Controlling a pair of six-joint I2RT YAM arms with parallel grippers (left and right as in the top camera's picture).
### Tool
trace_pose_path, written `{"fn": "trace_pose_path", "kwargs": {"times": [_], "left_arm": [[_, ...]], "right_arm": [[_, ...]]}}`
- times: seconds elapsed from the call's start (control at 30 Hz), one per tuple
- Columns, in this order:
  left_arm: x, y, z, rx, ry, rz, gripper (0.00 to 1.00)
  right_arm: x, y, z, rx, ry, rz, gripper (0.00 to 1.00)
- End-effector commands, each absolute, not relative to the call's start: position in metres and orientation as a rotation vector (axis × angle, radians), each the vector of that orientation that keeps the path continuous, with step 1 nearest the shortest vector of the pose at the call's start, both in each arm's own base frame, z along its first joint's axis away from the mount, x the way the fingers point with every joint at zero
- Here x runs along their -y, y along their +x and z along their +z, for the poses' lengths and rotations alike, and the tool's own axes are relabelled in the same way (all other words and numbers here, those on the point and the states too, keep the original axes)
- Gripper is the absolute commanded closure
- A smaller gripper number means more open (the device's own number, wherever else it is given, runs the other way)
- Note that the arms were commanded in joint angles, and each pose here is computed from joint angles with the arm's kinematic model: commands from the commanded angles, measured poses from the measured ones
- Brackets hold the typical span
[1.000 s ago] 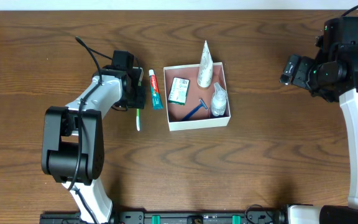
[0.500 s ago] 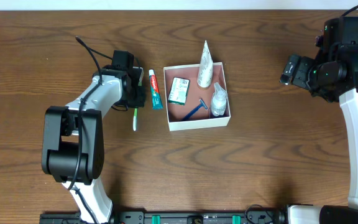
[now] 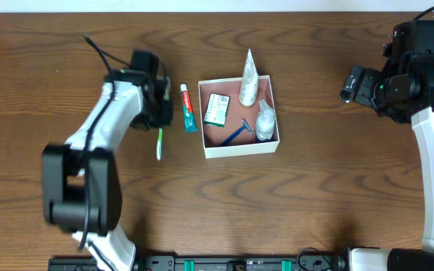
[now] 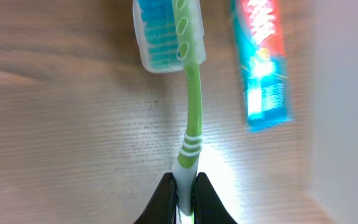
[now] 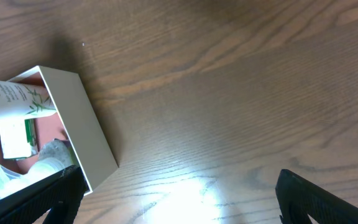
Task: Pack container
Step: 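Place the toothbrush into the box and release it, then move the left gripper to the Colgate toothpaste tube and grasp it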
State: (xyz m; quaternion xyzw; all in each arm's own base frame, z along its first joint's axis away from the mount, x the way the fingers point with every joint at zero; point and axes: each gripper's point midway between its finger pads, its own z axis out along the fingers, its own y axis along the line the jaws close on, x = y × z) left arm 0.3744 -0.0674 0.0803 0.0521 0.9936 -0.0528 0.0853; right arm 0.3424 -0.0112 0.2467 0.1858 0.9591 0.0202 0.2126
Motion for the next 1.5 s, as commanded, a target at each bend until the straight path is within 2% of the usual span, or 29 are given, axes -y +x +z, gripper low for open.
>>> {"fn": "trace_pose_path", "kwargs": {"times": [0.0,0.1,0.27,0.67,0.7,0.73,0.77,0.9,1.07,1.17,1.33,1.47], "left_arm": [[0.085,0.384,0.153,-2.787,0.116,-0.205,0.94],[0.109,0.374,0.181,-2.723,0.087,-0.258,0.94],[0.155,0.364,0.19,-2.693,0.062,-0.349,0.94],[0.23,0.372,0.119,-2.76,0.023,-0.35,0.92],[0.228,0.374,0.119,-2.751,0.02,-0.327,0.84],[0.225,0.376,0.121,-2.739,0.014,-0.302,0.71],[0.22,0.378,0.125,-2.726,0.004,-0.278,0.63],[0.201,0.382,0.155,-2.665,0.006,-0.272,0.51],[0.154,0.385,0.188,-2.611,-0.098,-0.249,0.44],[0.124,0.391,0.189,-2.612,-0.165,-0.211,0.42],[0.092,0.403,0.155,-2.676,-0.28,-0.149,0.37],[0.091,0.414,0.114,-2.749,-0.303,-0.135,0.36]], "right_arm": [[0.012,0.343,0.247,-2.657,0.539,0.06,0.01],[0.012,0.343,0.247,-2.657,0.539,0.06,0.01],[0.012,0.343,0.247,-2.657,0.539,0.06,0.01],[0.012,0.343,0.247,-2.657,0.539,0.06,0.01],[0.012,0.343,0.247,-2.657,0.539,0.06,0.01],[0.012,0.343,0.247,-2.657,0.539,0.06,0.01],[0.012,0.343,0.247,-2.657,0.539,0.06,0.01],[0.012,0.343,0.247,-2.656,0.539,0.061,0.01],[0.012,0.343,0.247,-2.657,0.539,0.06,0.01],[0.012,0.343,0.247,-2.657,0.539,0.06,0.01],[0.012,0.343,0.247,-2.657,0.539,0.06,0.01],[0.012,0.343,0.247,-2.657,0.539,0.06,0.01]]}}
